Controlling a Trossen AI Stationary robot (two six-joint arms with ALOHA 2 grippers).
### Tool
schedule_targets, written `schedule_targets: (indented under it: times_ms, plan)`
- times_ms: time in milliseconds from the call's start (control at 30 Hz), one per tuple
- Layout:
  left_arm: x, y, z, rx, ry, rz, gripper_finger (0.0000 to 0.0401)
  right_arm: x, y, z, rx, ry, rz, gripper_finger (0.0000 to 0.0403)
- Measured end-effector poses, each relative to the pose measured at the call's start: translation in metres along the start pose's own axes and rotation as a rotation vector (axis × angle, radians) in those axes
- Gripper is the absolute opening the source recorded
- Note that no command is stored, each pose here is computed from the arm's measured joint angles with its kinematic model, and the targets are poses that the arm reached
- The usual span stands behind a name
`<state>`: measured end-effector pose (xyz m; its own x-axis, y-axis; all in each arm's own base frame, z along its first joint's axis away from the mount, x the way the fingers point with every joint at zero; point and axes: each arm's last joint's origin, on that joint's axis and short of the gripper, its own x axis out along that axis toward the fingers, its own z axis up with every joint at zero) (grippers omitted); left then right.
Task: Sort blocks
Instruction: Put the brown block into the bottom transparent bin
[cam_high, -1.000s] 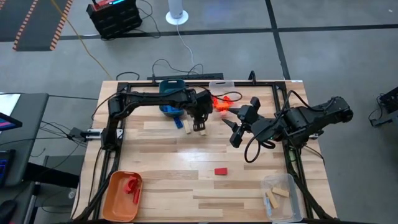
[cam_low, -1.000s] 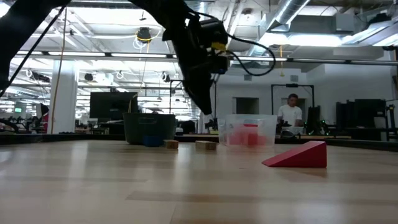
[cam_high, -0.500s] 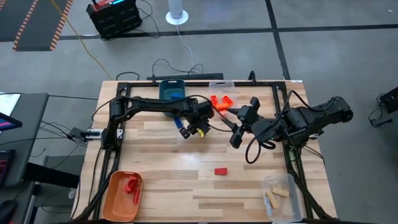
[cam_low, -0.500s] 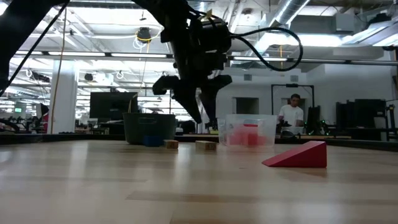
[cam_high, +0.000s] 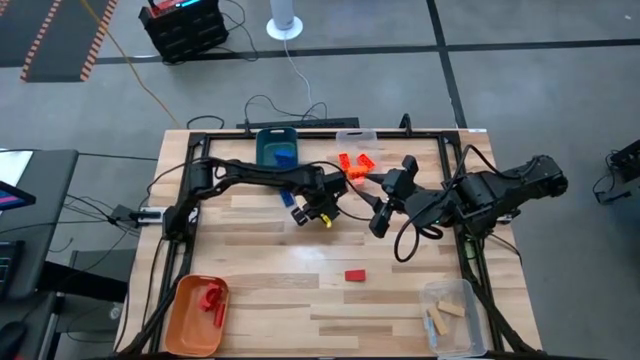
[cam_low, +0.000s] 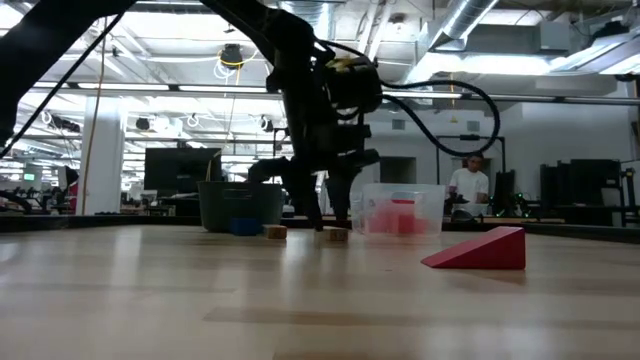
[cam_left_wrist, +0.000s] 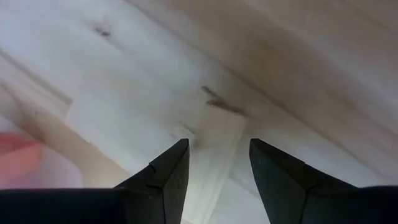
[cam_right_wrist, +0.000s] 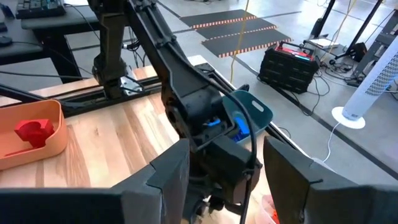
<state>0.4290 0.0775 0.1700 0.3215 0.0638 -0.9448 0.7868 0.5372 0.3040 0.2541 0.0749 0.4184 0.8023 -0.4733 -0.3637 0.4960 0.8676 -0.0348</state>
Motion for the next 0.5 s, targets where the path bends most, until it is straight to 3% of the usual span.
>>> schedule_targets:
  times_ms: [367,500]
  plan:
    - [0.019,-0.004,-0.004,-0.024,0.036,-0.065,0.0162,0.000,0.000,0.000,-0.001,0.001,0.000,0.0195]
    - [0.019,-0.005,0.000,-0.031,0.045,-0.063,0.0127,0.000,0.000,0.000,-0.001,0.000,0.000,0.0195]
